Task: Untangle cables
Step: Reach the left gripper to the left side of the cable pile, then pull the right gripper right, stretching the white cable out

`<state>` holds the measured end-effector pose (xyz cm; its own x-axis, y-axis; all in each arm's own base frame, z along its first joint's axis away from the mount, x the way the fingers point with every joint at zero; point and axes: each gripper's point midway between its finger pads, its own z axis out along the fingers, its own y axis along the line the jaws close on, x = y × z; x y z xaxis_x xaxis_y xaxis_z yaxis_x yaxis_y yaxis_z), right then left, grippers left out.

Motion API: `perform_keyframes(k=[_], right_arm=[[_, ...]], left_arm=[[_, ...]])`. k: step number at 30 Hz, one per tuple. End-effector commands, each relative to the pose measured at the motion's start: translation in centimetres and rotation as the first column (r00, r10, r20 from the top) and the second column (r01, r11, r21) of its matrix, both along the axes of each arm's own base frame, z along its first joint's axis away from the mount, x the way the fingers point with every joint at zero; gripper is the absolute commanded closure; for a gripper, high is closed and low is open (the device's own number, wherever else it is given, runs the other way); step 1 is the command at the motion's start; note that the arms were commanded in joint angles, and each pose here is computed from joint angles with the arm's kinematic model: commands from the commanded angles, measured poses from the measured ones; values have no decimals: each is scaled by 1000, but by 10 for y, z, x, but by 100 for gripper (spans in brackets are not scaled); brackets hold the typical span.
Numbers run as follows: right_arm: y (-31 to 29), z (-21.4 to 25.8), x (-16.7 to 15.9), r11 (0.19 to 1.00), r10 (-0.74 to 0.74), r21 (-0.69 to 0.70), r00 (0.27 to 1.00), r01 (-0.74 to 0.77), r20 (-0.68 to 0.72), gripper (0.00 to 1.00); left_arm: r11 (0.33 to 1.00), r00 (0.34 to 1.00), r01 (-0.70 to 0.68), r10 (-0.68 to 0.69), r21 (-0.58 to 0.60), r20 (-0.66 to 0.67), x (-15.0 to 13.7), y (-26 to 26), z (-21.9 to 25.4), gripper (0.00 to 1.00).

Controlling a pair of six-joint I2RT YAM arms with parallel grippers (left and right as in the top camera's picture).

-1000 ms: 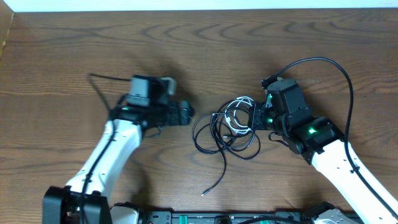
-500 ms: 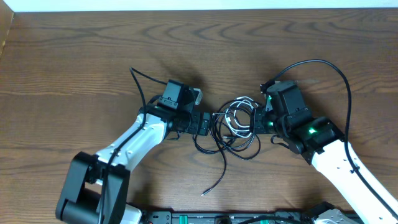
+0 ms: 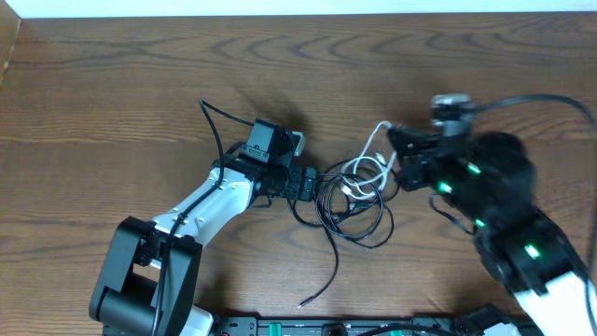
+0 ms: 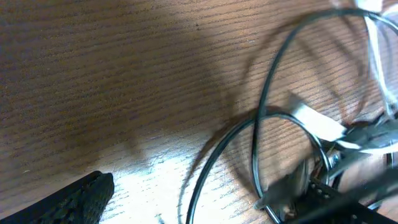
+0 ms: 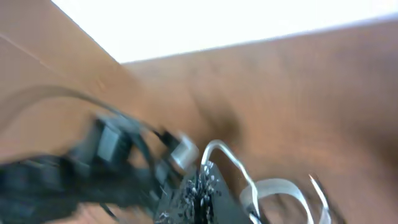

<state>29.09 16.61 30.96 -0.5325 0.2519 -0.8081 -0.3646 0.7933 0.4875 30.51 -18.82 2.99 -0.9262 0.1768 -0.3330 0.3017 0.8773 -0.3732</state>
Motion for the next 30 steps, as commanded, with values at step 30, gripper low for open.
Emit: perform_keyframes(k=[30], right_arm=[[-144,268,-97,824,-535,404,312,398,785,99]], left_arm=[[998,1000,-13,12,63,8,1,10,-9,8]])
